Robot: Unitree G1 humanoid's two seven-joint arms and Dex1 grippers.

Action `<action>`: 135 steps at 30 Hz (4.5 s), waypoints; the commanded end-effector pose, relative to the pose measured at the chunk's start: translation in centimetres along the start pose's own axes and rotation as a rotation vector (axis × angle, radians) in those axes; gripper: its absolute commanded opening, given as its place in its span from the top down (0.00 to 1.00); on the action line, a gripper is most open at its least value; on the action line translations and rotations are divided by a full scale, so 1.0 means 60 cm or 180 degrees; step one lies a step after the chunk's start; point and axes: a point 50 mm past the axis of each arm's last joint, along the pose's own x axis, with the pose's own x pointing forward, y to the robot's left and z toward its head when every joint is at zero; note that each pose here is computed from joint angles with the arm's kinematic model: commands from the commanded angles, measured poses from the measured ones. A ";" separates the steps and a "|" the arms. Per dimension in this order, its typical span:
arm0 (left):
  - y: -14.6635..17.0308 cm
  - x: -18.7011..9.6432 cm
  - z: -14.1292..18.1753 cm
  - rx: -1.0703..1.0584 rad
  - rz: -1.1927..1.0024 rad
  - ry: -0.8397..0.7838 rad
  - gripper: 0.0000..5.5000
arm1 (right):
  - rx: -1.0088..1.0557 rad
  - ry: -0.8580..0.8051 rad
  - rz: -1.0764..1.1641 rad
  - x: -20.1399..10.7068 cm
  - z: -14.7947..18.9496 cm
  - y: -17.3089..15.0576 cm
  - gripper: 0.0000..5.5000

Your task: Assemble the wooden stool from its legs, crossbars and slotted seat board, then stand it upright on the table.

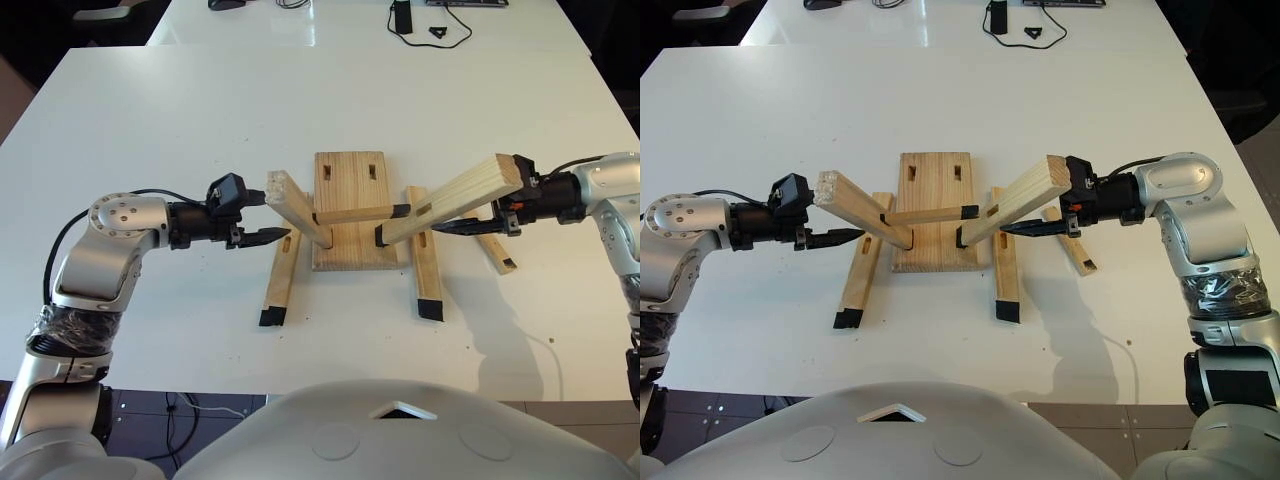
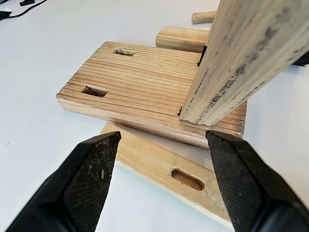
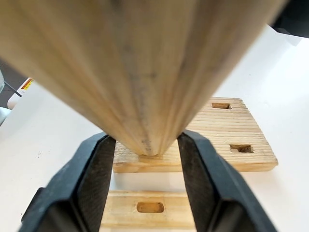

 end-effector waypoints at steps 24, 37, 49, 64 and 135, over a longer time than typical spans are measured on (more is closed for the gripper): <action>-0.003 0.012 0.059 0.0117 -0.0010 -0.0360 0.40 | -0.0073 0.0786 0.0643 0.027 -0.020 -0.011 0.63; 0.050 0.107 0.178 0.0210 -0.0923 -0.0783 0.40 | -0.0168 0.0834 0.0699 0.041 -0.020 -0.025 0.91; 0.019 0.111 0.181 0.0085 -0.1217 -0.0863 0.40 | -0.0177 0.0759 0.0216 -0.001 -0.018 -0.019 1.00; 0.002 0.131 0.163 0.0046 -0.1120 -0.0762 0.40 | 0.0297 -0.0272 -0.0967 -0.126 0.036 -0.006 0.67; -0.013 0.152 0.164 -0.0510 -0.1041 -0.1178 0.40 | 0.0172 -0.0429 -0.0231 -0.030 0.050 0.006 0.55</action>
